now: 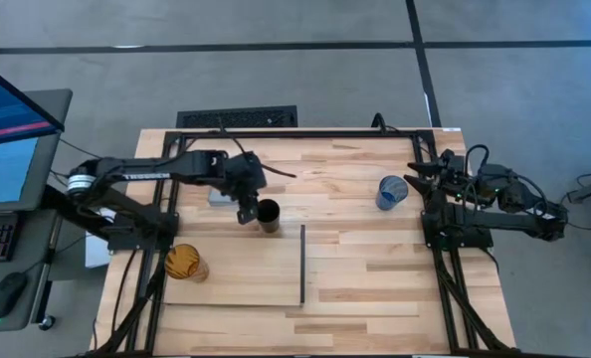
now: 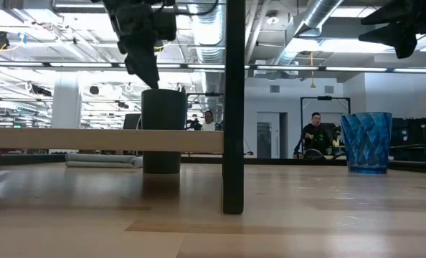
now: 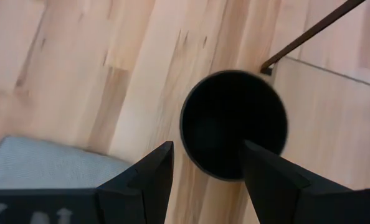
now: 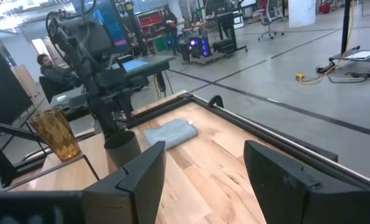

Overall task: Stack small to large cups/mugs on shelf
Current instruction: Put the black cup on the shelf

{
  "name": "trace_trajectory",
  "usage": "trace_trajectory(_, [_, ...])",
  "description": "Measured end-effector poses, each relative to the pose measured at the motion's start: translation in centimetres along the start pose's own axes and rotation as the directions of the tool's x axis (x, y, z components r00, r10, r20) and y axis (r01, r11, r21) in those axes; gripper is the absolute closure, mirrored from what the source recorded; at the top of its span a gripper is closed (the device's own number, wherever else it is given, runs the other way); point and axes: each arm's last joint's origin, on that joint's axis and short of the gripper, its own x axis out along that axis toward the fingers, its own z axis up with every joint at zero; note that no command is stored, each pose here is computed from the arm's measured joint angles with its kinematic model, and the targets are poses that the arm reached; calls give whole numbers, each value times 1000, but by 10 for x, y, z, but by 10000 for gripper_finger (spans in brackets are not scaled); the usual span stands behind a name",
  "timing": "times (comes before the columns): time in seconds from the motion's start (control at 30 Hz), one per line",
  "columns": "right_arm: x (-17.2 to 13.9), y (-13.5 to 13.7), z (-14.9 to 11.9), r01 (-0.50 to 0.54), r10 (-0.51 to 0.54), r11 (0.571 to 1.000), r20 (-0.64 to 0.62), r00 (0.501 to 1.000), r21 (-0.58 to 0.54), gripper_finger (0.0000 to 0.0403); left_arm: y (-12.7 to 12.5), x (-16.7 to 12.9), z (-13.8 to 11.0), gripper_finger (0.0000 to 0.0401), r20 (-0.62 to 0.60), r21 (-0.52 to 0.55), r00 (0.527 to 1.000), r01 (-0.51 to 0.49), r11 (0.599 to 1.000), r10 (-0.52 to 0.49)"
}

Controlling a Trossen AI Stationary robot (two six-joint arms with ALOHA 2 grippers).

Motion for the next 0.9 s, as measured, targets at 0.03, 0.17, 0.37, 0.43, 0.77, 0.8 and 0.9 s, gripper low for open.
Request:
trace_trajectory(0.03, [0, 0, 0, 0, 0, 1000, 0, 1000, 0, 163, 0, 3, 0, 228, -10, 0, 1000, -1, 1000, 1])
trace_trajectory(0.17, [0, 0, 0, 1, -1, 1000, -2, 1000, -5, 163, 1, 13, 1, 228, -44, -4, 999, -6, 1000, 6])
trace_trajectory(0.37, [0, 0, -1, 2, -2, 1000, -8, 1000, -7, 163, 2, 25, 1, 228, -88, -23, 996, -16, 1000, 14])
trace_trajectory(0.43, [0, 0, -1, 2, -2, 1000, -9, 1000, -8, 163, 2, 30, 0, 228, -108, -24, 994, -19, 1000, 17])
trace_trajectory(0.77, [0, 0, -1, 2, -2, 1000, -10, 1000, -10, 163, 3, 44, 0, 241, -150, -30, 988, -25, 999, 20])
trace_trajectory(0.8, [0, 0, -1, 3, -3, 1000, -9, 1000, -10, 163, 3, 44, 0, 249, -154, -32, 988, -26, 999, 21])
trace_trajectory(0.9, [0, 0, -1, 3, -3, 1000, -10, 1000, -10, 163, 3, 44, 0, 285, -149, -28, 989, -24, 999, 20])
